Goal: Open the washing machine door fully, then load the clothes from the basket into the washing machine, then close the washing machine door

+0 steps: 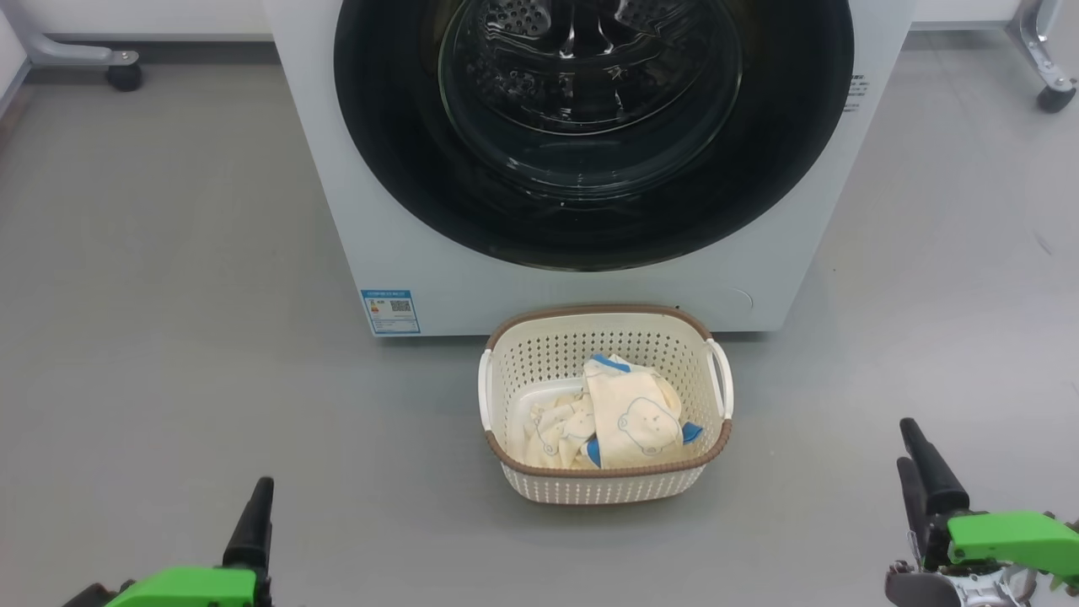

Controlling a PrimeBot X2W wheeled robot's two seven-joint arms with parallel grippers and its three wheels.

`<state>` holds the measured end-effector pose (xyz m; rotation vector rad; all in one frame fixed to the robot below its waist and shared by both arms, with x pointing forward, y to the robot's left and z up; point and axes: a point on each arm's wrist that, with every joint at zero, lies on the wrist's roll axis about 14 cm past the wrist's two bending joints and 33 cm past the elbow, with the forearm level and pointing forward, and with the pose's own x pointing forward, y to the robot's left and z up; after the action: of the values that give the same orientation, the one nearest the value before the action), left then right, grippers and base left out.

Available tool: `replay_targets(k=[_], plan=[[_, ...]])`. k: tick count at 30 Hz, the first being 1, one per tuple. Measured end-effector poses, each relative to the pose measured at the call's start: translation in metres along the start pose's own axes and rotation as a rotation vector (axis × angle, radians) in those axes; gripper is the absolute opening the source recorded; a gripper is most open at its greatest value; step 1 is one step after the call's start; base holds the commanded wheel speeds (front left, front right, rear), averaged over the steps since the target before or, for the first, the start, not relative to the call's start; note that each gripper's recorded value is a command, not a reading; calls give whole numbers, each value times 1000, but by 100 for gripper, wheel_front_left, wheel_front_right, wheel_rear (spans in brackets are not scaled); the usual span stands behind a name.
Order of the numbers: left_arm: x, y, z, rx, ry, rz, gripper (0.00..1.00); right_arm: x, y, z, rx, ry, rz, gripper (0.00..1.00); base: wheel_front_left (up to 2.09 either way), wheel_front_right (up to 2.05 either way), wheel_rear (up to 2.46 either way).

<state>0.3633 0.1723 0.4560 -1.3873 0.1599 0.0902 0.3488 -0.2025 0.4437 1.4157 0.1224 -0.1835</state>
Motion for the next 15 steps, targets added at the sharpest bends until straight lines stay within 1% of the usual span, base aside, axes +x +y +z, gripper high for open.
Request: replay_targets(k=[15], plan=[[2,-8,1,304,-12,-10,100,3,12,6,-313,-22,28,100,0,0,0]])
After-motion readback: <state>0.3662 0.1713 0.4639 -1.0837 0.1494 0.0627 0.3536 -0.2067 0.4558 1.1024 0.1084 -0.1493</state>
